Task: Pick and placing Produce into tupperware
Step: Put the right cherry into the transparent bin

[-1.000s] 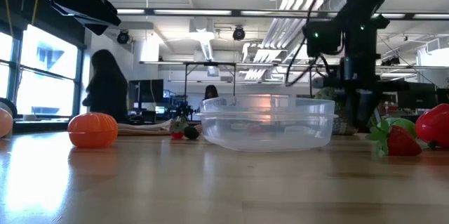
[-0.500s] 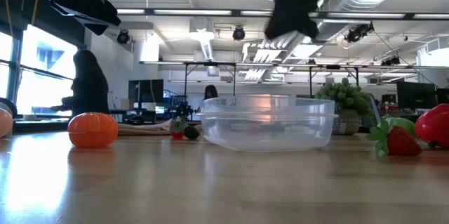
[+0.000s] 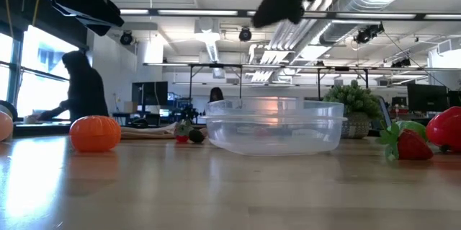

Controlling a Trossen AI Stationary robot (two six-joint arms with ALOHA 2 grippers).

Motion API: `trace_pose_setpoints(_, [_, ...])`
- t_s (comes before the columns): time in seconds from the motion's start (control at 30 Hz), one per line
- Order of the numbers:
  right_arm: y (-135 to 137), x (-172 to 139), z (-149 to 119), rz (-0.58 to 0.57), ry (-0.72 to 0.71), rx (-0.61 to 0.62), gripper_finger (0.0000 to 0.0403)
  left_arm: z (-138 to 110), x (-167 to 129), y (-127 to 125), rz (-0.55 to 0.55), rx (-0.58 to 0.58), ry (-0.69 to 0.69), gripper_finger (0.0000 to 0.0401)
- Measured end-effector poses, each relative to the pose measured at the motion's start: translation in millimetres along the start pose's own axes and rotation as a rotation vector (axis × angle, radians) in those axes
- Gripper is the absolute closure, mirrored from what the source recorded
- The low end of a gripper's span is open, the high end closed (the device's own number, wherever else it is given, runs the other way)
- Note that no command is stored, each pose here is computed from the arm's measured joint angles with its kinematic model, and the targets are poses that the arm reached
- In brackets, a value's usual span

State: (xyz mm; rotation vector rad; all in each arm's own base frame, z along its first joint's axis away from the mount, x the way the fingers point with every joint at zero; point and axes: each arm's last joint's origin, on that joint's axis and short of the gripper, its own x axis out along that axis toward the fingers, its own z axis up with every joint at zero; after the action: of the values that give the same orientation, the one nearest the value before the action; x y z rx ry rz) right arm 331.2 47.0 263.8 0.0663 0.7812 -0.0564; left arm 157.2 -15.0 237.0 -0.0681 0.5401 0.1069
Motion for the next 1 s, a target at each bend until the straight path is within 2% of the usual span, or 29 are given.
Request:
trace_pose_setpoints(0.2, [2.4,61.3,-25.9,0.052,0.19,0.019,0.0318,0.0,0.0,-0.1,-0.001,0.0,0.0,0.04])
trace_pose_setpoints(0.33, [0.7,81.2,-38.4,0.068,0.27,0.041,0.0318,0.0,0.0,-0.1,0.0,0.0,0.0,0.04])
trace_pose_setpoints(0.63, [-11.2,85.0,-50.0,0.032,0.392,0.081,0.0318,0.0,0.0,-0.1,0.0,0.0,0.0,0.04])
trace_pose_setpoints(1.0, [-18.5,85.1,-51.4,0.014,0.417,0.104,0.0314,0.0,0.0,-0.1,0.0,0.0,0.0,0.04])
